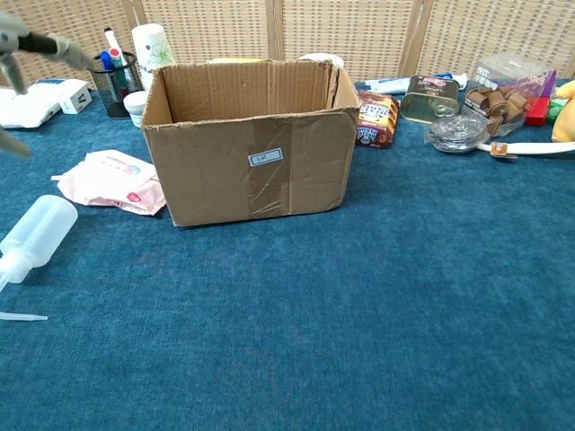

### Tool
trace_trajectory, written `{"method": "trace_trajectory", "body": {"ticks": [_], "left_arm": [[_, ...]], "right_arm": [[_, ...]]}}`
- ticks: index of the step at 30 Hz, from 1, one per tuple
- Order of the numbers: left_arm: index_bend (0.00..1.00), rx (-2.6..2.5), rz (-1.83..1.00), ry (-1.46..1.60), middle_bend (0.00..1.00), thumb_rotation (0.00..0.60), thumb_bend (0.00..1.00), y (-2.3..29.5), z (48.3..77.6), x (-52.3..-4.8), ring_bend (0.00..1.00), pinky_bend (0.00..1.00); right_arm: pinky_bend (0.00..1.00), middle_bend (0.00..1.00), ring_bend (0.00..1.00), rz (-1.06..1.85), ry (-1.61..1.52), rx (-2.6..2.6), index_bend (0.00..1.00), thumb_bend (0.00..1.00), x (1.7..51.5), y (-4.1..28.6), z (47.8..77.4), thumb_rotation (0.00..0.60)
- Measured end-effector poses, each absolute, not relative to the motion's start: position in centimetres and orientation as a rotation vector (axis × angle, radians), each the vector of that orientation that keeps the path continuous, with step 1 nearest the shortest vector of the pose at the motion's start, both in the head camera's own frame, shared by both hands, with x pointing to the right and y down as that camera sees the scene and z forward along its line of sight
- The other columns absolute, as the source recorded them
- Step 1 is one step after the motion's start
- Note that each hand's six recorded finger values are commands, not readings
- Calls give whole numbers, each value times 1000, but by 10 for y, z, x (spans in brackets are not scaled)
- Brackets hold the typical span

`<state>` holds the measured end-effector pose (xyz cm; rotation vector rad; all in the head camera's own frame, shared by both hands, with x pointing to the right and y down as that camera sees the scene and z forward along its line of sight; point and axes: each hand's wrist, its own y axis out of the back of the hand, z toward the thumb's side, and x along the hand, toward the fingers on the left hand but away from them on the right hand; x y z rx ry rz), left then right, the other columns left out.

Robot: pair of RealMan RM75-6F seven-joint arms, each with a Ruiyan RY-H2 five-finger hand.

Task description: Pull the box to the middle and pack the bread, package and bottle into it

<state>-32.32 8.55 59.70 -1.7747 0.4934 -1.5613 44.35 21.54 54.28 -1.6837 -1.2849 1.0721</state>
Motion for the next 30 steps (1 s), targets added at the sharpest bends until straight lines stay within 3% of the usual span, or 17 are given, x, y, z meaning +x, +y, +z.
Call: {"method": "trace_trajectory", "body": {"ticks": [6, 14, 30], "left_arm": [[14, -1790, -1616, 468, 0, 600, 62, 83, 625, -334, 0, 223], [9, -1786, -1621, 421, 0, 600, 61, 77, 660, -316, 0, 103], [7, -1754, -1680, 365, 0, 600, 61, 76, 706, -281, 0, 92]], "right_arm": [[288, 127, 102, 1076, -1287, -1685, 119, 0, 444, 215, 543, 600], [288, 127, 102, 1083, -1295, -1680, 120, 0, 447, 214, 544, 600], [288, 127, 102, 1079, -1322, -1684, 121, 0, 451, 214, 542, 600]]}}
